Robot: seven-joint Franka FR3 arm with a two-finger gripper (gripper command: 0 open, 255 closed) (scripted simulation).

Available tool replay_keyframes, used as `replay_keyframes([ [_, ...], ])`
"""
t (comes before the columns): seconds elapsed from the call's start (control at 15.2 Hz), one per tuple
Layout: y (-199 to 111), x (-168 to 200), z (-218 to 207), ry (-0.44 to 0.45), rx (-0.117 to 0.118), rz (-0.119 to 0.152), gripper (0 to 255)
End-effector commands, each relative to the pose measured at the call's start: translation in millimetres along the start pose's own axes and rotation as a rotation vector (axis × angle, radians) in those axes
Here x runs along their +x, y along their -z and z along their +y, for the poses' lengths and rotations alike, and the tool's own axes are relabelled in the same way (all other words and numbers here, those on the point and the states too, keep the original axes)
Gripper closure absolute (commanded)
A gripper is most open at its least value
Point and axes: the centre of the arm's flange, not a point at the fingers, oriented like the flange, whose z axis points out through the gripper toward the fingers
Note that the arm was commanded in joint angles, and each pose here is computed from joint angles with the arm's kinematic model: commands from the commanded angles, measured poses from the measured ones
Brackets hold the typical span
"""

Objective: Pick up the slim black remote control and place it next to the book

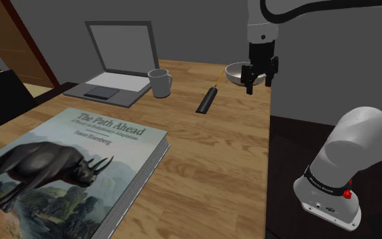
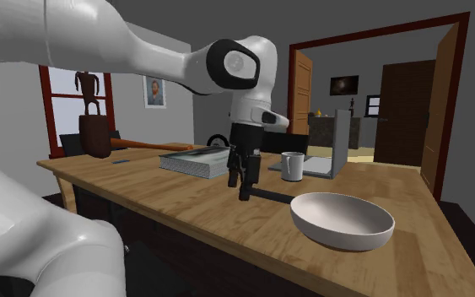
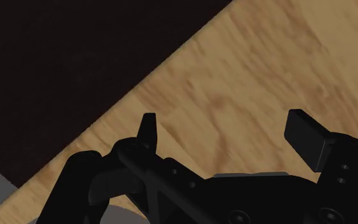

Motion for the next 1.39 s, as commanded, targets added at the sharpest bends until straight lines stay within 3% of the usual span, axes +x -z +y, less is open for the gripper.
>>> replay_keyframes([
  [0.0, -4, 13, -22, -0.127, 0.031, -0.008, 0],
  [0.86, -6, 132, -98, -0.874, 0.217, -0.049, 0],
  [1.32, -42, 133, -106, -0.874, 0.217, -0.049, 0],
])
